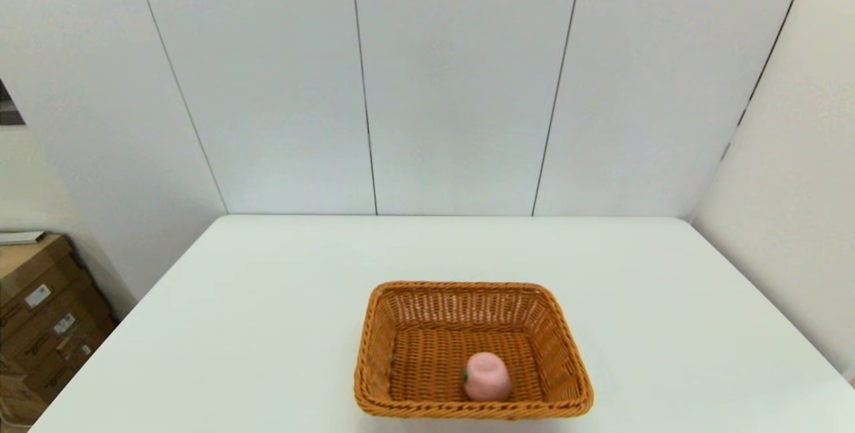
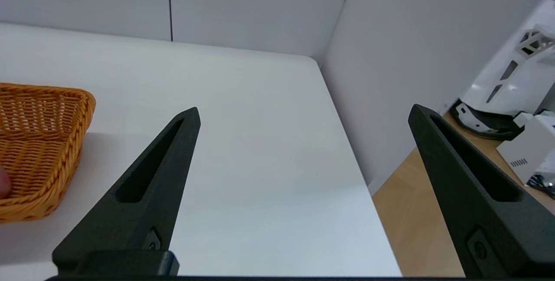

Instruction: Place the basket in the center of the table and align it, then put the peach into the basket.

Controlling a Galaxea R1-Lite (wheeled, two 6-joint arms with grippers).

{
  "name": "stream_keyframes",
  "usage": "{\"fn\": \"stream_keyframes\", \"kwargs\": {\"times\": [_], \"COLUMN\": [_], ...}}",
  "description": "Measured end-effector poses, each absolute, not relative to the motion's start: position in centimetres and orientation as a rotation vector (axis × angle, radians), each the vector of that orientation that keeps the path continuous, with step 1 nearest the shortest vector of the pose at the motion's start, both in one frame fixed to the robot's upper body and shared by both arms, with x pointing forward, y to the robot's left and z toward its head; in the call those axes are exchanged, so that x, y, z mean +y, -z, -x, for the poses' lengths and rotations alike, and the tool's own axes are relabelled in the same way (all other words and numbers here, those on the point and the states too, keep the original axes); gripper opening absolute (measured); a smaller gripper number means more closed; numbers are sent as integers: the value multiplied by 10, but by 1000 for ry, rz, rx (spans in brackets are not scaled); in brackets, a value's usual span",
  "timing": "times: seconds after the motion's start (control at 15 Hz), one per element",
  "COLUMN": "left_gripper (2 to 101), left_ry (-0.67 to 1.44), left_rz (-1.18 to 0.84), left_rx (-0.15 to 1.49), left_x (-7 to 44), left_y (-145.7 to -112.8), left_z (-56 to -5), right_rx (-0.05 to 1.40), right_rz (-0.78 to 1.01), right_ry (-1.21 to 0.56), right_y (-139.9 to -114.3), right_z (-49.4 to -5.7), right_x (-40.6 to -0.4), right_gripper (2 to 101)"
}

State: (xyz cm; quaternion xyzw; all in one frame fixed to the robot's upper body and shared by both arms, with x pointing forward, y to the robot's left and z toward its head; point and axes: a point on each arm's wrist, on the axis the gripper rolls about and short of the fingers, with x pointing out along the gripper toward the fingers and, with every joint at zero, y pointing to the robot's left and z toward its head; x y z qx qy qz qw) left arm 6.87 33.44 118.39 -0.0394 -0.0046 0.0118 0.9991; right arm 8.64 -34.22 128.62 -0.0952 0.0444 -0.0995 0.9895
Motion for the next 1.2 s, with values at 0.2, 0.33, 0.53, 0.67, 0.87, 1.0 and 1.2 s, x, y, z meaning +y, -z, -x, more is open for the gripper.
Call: {"fn": "stream_keyframes", "kwargs": {"times": [0.2, 0.33, 0.53, 0.67, 0.87, 1.0, 1.2], "left_gripper": [978, 978, 978, 978, 978, 978, 978], "left_ry": [-24, -24, -24, -24, -23, -24, -23], "left_rz": [80, 80, 81, 80, 81, 81, 80], "left_rx": [-9, -9, -8, -8, -8, -9, -9], "left_x": [334, 334, 334, 334, 334, 334, 334], "left_y": [-1184, -1184, -1184, -1184, -1184, -1184, -1184], "left_z": [-69, -69, -69, -69, -69, -69, -69], "right_rx": [22, -14, 1, 23, 42, 51, 54], "right_rz": [110, 61, 27, 24, 48, 88, 81], "right_ry": [194, 146, 72, 55, 13, -28, -27], "right_y": [-1260, -1239, -1208, -1195, -1186, -1183, -1182], "right_z": [-68, -61, -62, -64, -65, -66, -66], "right_x": [-341, -340, -338, -338, -337, -336, -336], "right_gripper": [963, 967, 970, 971, 971, 971, 971]}}
